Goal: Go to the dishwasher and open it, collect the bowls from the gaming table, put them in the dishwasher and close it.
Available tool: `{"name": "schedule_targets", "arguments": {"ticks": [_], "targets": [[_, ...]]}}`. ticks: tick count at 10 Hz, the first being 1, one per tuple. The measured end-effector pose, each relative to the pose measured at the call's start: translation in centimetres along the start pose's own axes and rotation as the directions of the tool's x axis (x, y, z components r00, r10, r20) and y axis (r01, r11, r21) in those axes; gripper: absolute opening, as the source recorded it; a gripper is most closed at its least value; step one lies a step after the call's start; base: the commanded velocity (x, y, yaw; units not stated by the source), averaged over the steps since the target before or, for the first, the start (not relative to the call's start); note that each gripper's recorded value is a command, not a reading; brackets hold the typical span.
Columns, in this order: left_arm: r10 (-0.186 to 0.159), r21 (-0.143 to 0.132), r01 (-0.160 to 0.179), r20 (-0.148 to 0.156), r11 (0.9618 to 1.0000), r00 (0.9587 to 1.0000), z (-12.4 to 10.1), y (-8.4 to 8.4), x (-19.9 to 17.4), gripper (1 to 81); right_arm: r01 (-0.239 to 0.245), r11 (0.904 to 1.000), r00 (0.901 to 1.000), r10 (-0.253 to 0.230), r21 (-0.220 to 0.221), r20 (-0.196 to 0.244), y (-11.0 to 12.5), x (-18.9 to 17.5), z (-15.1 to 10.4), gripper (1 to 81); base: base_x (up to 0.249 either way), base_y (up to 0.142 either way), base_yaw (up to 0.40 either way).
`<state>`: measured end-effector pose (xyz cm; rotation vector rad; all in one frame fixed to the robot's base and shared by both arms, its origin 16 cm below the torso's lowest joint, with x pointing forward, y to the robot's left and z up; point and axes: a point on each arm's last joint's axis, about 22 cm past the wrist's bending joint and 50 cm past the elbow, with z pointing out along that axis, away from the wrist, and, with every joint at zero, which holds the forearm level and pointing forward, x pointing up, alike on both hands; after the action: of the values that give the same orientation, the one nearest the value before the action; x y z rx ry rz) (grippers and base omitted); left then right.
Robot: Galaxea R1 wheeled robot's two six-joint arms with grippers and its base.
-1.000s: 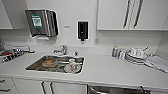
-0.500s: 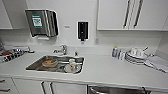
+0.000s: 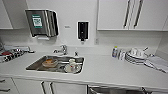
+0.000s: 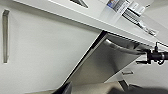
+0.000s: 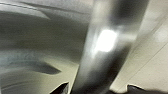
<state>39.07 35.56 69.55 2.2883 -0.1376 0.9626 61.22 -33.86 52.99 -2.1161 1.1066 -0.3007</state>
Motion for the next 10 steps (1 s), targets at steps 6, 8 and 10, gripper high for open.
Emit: {"name": "schedule_targets", "arguments": {"ticks": [6,8,10], "targets": [[0.000,0.000,0.000,0.000,1.0000,1.0000,-0.01,0.00,0.00,81.1,0.002,0.9999,1.0000,-0.002,-0.016,0.005,1.43,-0.42,-0.39,81.1,0.000,0.000,0.000],[-0.001,0.000,0.001,0.000,1.0000,1.0000,0.01,0.01,-0.01,81.1,0.003,0.9999,1.0000,-0.003,-0.013,0.006,1.30,-0.49,-0.27,81.1,0.000,0.000,0.000],[-0.001,-0.004,0.001,0.000,1.0000,1.0000,0.12,0.12,-0.02,81.1,0.006,1.0000,1.0000,-0.006,-0.008,0.001,1.14,-0.41,-0.09,81.1,0.000,0.000,0.000]]}}
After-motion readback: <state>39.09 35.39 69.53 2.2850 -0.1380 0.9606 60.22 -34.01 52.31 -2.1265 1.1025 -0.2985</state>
